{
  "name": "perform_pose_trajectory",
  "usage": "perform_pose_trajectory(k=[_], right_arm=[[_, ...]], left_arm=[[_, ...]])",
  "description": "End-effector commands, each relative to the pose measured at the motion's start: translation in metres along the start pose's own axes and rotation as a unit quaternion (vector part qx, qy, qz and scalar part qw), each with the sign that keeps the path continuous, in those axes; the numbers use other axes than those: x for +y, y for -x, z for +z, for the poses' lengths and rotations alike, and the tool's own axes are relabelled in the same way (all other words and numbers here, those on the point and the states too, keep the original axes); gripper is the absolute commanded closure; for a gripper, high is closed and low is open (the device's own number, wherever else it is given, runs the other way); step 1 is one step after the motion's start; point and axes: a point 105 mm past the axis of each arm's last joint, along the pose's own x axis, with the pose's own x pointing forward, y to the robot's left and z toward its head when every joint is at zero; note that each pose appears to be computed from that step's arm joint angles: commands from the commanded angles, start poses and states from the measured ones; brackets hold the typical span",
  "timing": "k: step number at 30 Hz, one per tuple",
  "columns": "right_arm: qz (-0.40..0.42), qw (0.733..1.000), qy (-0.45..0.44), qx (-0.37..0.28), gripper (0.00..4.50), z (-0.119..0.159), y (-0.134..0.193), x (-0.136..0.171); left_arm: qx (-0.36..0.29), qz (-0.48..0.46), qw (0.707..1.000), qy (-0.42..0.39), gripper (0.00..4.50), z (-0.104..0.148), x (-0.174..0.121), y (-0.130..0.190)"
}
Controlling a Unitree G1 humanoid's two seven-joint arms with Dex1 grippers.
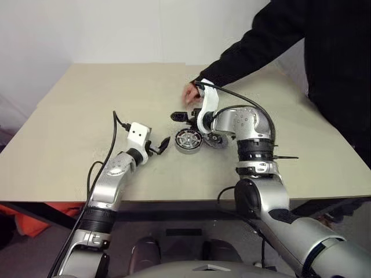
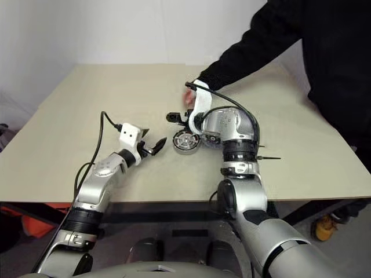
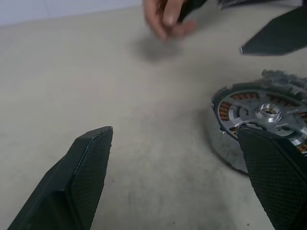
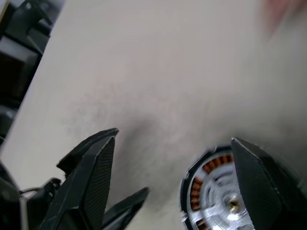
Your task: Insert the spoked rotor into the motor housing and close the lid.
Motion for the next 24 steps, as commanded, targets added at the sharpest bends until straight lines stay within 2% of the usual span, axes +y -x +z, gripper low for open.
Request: perform_pose_trajectory(k=[1,6,11,16,18,24], right_arm=[[0.083,0.986,0.125,-0.069,0.17,0.022,0.021,0.021],[0.118,0.97,0.203,-0.068,0.17,0.014,0.046,0.005],[0.108,0.944,0.308,-0.036,0.17,-0.004,0.063,-0.022],[0.056,0.933,0.356,0.007,0.17,-0.024,0.066,-0.061],[0.051,0.932,0.358,0.011,0.17,-0.029,0.066,-0.067],[0.049,0.931,0.36,-0.038,0.17,-0.017,0.069,-0.07]], left_arm=[[-0.029,-0.014,0.999,0.021,0.19,0.021,0.005,0.002],[-0.026,-0.015,0.999,0.025,0.19,0.023,0.01,0.003],[-0.027,-0.026,0.999,0.036,0.19,0.026,0.008,0.003],[-0.035,-0.039,0.996,0.067,0.19,0.031,0.004,0.001],[-0.036,-0.048,0.995,0.078,0.19,0.033,0.003,0.001],[-0.036,-0.075,0.994,0.075,0.19,0.034,0.0,0.007]])
